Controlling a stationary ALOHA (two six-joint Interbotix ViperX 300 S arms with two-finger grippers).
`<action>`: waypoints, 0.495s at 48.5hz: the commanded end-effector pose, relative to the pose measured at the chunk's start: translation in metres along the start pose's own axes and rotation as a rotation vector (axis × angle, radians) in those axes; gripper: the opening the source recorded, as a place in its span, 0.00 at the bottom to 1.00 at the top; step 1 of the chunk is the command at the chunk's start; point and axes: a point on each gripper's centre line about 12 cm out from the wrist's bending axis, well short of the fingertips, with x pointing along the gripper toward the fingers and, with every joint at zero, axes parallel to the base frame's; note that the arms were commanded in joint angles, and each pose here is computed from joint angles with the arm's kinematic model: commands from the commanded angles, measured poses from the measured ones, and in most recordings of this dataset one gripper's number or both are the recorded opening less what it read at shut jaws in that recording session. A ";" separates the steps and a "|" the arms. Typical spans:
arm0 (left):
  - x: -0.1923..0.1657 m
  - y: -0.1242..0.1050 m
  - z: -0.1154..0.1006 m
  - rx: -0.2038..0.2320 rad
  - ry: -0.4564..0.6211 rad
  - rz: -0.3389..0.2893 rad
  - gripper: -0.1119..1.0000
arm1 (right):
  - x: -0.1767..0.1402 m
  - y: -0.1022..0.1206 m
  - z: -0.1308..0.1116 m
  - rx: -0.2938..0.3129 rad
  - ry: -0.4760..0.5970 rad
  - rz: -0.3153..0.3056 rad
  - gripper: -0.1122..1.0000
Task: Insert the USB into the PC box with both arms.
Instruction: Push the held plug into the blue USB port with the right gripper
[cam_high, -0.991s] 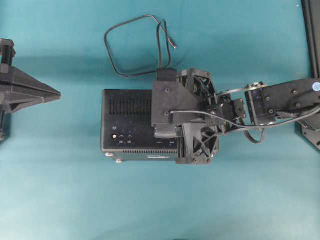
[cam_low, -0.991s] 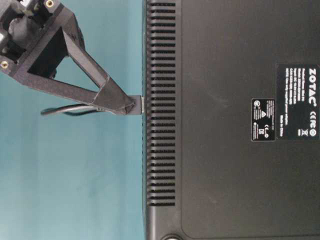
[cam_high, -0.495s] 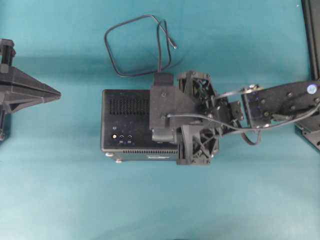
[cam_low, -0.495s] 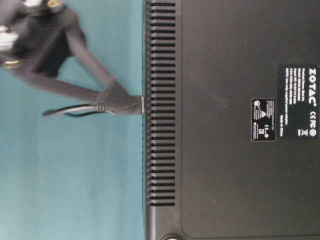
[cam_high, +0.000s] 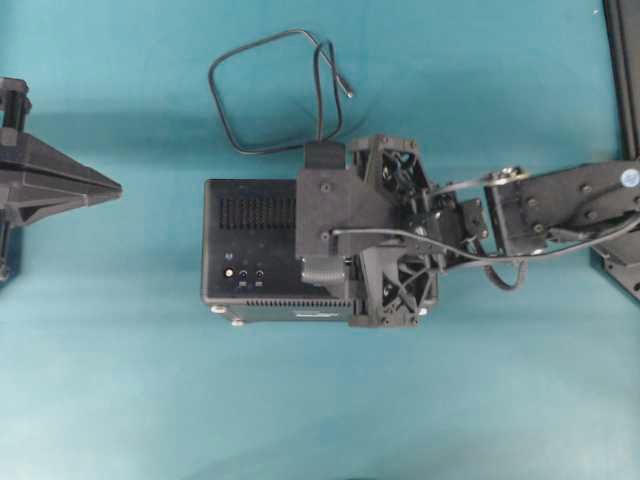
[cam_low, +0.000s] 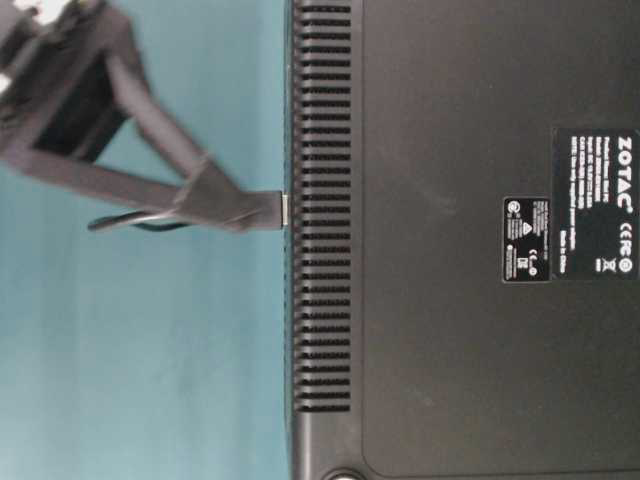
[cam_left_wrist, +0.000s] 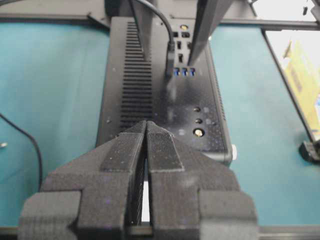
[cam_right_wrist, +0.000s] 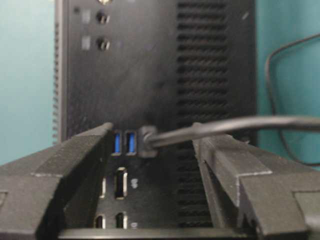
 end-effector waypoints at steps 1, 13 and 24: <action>0.000 -0.001 0.011 0.002 -0.031 -0.002 0.10 | -0.024 -0.003 0.015 0.015 -0.065 0.002 0.72; 0.000 -0.001 0.011 0.002 -0.032 -0.002 0.10 | -0.027 -0.004 0.013 0.015 -0.048 -0.005 0.54; 0.000 -0.001 0.011 0.002 -0.031 -0.002 0.10 | -0.022 -0.003 0.009 0.013 -0.037 -0.004 0.22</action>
